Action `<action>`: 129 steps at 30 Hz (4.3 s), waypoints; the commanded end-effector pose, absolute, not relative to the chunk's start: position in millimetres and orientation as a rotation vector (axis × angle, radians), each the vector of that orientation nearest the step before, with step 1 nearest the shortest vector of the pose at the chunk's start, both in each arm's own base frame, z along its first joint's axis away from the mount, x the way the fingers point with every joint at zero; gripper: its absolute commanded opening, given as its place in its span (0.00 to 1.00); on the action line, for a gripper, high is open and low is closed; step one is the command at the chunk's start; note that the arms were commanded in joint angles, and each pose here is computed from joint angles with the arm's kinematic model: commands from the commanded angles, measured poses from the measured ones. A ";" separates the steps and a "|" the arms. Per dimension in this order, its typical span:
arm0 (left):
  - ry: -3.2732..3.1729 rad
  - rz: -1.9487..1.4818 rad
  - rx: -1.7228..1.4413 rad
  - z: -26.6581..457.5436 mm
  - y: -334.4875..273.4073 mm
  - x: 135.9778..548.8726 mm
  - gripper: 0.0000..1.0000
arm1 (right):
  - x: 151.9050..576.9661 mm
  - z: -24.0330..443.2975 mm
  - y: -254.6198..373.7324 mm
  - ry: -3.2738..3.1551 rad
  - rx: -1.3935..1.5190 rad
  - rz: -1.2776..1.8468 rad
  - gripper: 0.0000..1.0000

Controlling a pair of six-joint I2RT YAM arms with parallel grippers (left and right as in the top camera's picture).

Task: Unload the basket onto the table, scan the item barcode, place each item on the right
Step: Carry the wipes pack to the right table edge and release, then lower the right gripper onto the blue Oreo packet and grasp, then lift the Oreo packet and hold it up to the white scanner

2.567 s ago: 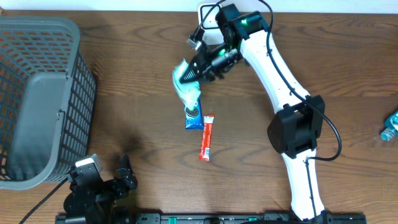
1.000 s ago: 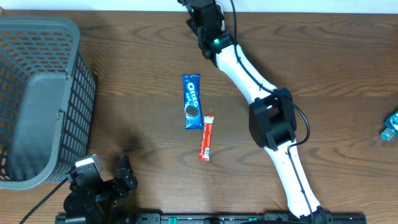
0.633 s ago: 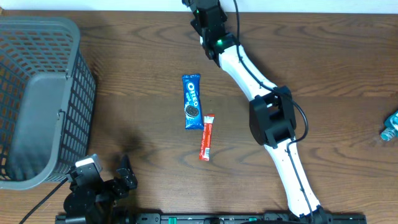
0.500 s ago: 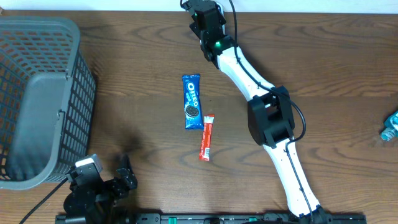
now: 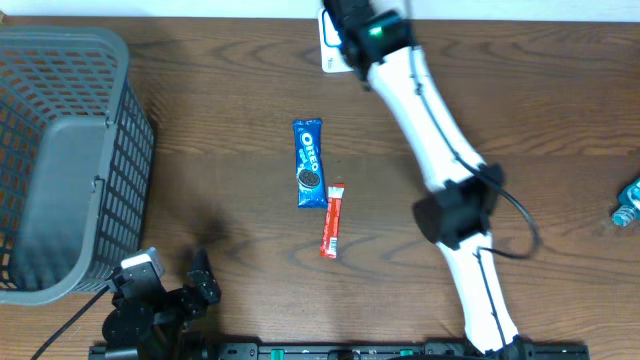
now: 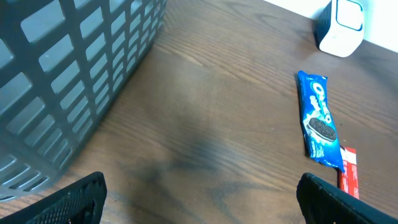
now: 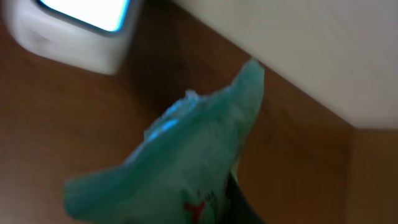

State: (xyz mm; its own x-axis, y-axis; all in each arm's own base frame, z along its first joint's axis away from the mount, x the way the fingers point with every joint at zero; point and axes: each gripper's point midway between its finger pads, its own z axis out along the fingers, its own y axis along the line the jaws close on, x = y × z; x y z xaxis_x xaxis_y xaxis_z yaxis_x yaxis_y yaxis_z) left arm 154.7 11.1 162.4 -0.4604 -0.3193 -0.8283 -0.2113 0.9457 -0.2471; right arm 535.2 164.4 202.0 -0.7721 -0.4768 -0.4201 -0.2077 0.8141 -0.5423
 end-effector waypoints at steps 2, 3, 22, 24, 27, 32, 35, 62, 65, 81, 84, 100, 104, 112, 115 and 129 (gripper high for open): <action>2.067 -0.137 -0.383 161.8 10.8 154.5 0.98 | 486.2 286.6 53.9 2.425 0.100 -0.748 0.01; 2.068 -0.137 -0.382 161.8 10.8 154.5 0.98 | 475.0 286.7 28.5 2.450 0.195 -0.794 0.01; 2.068 -0.137 -0.382 161.8 10.8 154.5 0.98 | 396.2 113.5 -284.4 2.615 1.213 -0.995 0.01; 2.068 -0.137 -0.382 161.8 10.8 154.5 0.98 | 389.1 91.3 -297.2 2.633 1.229 -0.976 0.01; 2.067 -0.137 -0.383 161.8 10.8 154.5 0.98 | 377.8 65.7 -308.0 2.638 1.282 -0.944 0.01; 2.068 -0.137 -0.382 161.8 10.8 154.5 0.98 | 383.4 71.9 -311.1 2.624 1.285 -0.882 0.56; 2.068 -0.137 -0.382 161.8 10.8 154.5 0.98 | 406.7 96.3 -292.7 2.635 1.238 -0.670 0.99; 2.067 -0.137 -0.383 161.8 10.8 154.5 0.98 | 444.6 192.4 259.1 2.787 -0.226 0.205 0.99; 2.068 -0.137 -0.382 161.8 10.8 154.5 0.98 | 437.3 139.4 282.2 2.829 -0.290 -0.006 0.99; 2.067 -0.137 -0.383 161.8 10.8 154.5 0.98 | 406.2 53.8 325.2 2.724 -0.381 -0.487 0.84; 2.068 -0.137 -0.382 161.8 10.8 154.5 0.98 | 405.8 42.0 324.0 2.738 -0.367 -0.503 0.81; 2.067 -0.137 -0.383 161.8 10.9 154.5 0.98 | 380.7 -34.1 309.8 2.891 -0.311 -0.630 0.60; 2.068 -0.137 -0.382 161.8 10.8 154.5 0.98 | 371.8 -44.3 299.7 2.934 -0.289 -0.688 0.15; 2.068 -0.137 -0.382 161.8 10.8 154.5 0.98 | 366.1 -19.4 289.4 3.001 -0.343 -0.682 0.01; 2.067 -0.137 -0.383 161.8 10.8 154.5 0.98 | 364.5 17.2 310.5 3.084 -0.534 -0.374 0.01; 2.068 -0.137 -0.382 161.8 10.8 154.5 0.98 | 339.0 198.1 366.2 2.736 -0.982 1.504 0.01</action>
